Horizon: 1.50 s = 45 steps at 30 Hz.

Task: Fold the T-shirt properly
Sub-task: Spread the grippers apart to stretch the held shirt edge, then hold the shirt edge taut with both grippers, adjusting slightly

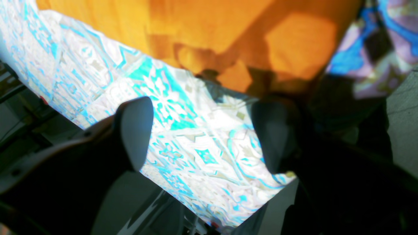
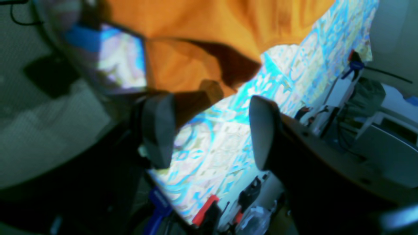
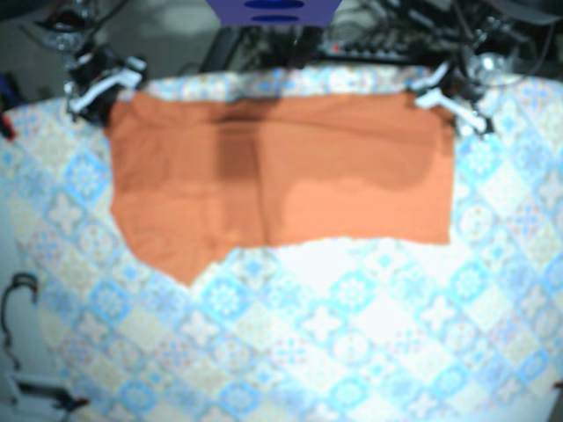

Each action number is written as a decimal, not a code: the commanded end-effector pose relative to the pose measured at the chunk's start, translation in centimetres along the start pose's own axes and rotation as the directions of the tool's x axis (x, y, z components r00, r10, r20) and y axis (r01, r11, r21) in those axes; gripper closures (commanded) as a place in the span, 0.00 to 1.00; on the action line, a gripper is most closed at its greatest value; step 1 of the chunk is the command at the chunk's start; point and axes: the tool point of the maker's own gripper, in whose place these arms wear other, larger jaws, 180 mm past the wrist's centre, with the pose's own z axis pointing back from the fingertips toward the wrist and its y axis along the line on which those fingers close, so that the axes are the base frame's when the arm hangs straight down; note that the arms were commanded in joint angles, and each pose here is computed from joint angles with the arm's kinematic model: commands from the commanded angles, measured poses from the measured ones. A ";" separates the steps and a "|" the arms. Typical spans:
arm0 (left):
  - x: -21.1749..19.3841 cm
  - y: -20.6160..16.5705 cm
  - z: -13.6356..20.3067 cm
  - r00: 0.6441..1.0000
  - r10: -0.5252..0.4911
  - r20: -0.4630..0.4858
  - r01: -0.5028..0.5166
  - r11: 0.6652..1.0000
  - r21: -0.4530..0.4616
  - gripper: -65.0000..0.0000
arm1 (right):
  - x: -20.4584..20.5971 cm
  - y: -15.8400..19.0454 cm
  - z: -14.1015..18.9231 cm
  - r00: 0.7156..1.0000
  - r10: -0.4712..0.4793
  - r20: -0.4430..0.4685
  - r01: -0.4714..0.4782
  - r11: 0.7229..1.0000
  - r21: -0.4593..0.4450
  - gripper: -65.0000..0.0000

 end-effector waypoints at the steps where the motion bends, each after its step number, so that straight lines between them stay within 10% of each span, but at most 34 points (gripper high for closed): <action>1: -0.4 1.0 0.2 1.000 -0.010 -0.008 0.011 1.000 0.028 0.24 | -0.1 -0.1 0.2 1.000 0.001 -0.001 -0.001 1.000 -0.009 0.46; 45: -0.6 -0.6 0.6 1.000 -0.016 -0.011 0.016 1.000 -0.005 0.25 | 0.0 -0.1 0.3 1.000 -0.001 -0.003 0.001 1.000 -0.012 0.46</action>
